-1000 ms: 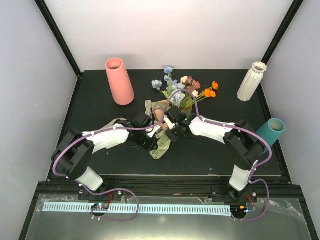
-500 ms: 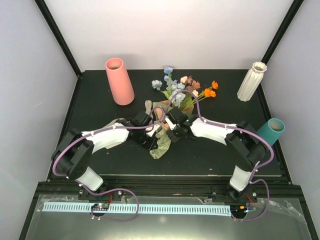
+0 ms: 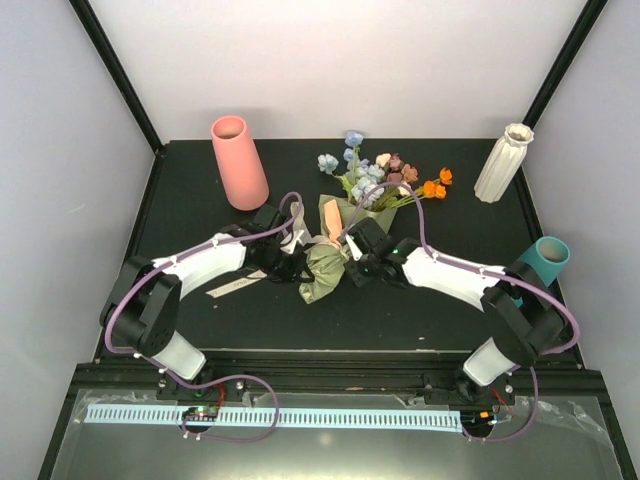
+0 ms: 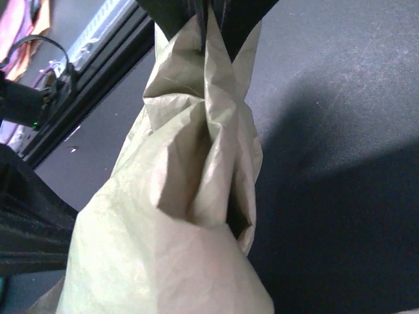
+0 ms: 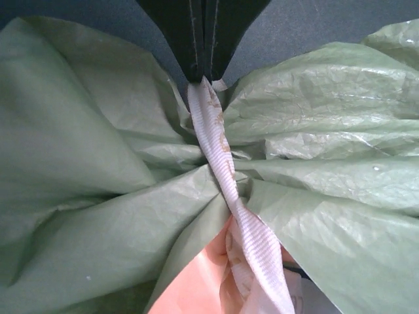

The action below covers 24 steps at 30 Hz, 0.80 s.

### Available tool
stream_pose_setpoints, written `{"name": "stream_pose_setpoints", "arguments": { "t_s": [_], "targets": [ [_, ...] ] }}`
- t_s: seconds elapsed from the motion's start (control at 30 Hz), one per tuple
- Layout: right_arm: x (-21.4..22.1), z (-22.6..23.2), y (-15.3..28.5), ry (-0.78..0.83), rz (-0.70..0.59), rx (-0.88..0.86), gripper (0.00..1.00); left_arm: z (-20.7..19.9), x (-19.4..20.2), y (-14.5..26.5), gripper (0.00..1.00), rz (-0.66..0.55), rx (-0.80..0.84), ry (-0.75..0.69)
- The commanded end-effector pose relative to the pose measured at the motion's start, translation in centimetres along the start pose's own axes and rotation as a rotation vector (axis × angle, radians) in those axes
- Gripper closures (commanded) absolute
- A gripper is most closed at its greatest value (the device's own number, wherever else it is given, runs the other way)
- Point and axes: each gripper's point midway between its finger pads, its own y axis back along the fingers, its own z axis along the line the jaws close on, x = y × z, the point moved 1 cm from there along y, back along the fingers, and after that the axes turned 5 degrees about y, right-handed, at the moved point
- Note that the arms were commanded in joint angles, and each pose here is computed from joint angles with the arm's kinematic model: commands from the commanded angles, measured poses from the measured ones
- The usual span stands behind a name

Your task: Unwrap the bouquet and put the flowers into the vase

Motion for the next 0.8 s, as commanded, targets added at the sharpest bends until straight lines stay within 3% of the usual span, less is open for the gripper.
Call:
{"name": "stream_pose_setpoints", "arguments": {
  "t_s": [0.0,0.27,0.47,0.77],
  "targets": [
    [0.7,-0.4,1.1,-0.068,-0.025,0.005,0.98,-1.8,-2.6,1.4,0.98,-0.067,0.098,0.067],
    [2.1,1.6,1.4,-0.102,-0.019,-0.149,0.97,-1.1,-2.4,1.6,0.98,-0.081,0.121,0.082],
    [1.5,3.1,2.5,-0.073,-0.008,-0.243,0.83,0.4,-0.7,1.1,0.98,-0.033,0.000,-0.072],
    [-2.4,3.4,3.5,-0.057,-0.056,-0.265,0.79,2.0,2.4,0.0,0.98,0.037,-0.013,-0.146]
  ]
}}
